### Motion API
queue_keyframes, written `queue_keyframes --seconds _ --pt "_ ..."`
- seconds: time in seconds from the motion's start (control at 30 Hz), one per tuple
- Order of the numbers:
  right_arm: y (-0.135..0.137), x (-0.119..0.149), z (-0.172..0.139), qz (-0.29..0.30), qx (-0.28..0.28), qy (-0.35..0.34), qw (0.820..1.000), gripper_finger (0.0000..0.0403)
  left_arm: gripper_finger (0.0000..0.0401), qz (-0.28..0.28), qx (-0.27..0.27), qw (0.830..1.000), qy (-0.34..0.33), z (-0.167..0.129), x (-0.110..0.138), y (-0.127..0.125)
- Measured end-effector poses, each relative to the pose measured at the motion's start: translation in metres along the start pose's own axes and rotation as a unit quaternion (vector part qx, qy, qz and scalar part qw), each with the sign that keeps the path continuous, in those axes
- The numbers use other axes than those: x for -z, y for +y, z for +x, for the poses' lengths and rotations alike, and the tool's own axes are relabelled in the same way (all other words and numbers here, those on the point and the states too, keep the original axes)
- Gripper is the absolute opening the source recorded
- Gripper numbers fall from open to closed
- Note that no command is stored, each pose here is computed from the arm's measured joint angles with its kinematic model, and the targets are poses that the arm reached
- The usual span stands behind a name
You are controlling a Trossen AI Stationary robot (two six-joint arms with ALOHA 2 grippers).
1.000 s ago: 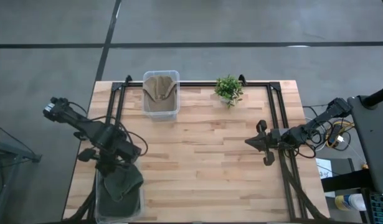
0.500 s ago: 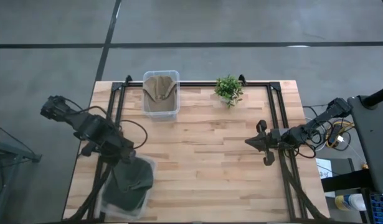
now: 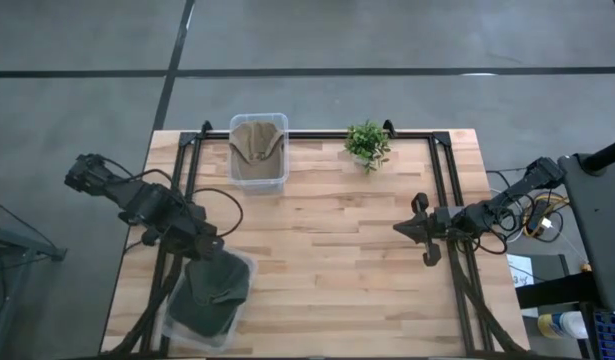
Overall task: Pick & Place hat
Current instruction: Put the black cap into the bottom transparent bin, then return to Home Position
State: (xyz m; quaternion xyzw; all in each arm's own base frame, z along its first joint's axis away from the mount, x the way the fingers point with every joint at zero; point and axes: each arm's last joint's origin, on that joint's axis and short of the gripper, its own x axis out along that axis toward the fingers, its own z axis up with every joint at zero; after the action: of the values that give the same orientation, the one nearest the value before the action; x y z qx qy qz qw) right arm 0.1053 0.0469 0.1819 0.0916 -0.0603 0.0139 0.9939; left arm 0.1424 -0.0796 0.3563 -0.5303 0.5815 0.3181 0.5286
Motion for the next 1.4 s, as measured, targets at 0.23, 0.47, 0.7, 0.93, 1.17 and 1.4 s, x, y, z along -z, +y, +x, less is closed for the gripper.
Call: queue_keyframes --seconds 0.23,0.47,0.7,0.93,1.17,1.4 --pt "0.0 0.0 0.0 0.0 0.0 0.0 1.0 0.0008 0.0164 0.065 0.003 0.998 -0.022 -0.001 -0.002 0.001" --pt "0.0 0.0 0.0 0.0 0.0 0.0 1.0 0.0008 0.0165 0.205 0.033 0.964 -0.165 -0.006 -0.011 -0.002" --pt "0.0 0.0 0.0 0.0 0.0 0.0 1.0 0.0008 0.0165 0.284 0.102 0.898 -0.321 -0.034 -0.018 0.016" --pt "0.0 0.0 0.0 0.0 0.0 0.0 1.0 0.0008 0.0165 0.38 0.238 0.791 -0.416 -0.061 -0.017 0.024" --pt "0.0 0.0 0.0 0.0 0.0 0.0 1.0 0.0008 0.0165 0.449 0.255 0.731 -0.446 -0.057 -0.02 0.039" --pt "0.0 0.0 0.0 0.0 0.0 0.0 1.0 0.0008 0.0165 0.51 0.292 0.634 -0.503 -0.039 -0.026 0.051"
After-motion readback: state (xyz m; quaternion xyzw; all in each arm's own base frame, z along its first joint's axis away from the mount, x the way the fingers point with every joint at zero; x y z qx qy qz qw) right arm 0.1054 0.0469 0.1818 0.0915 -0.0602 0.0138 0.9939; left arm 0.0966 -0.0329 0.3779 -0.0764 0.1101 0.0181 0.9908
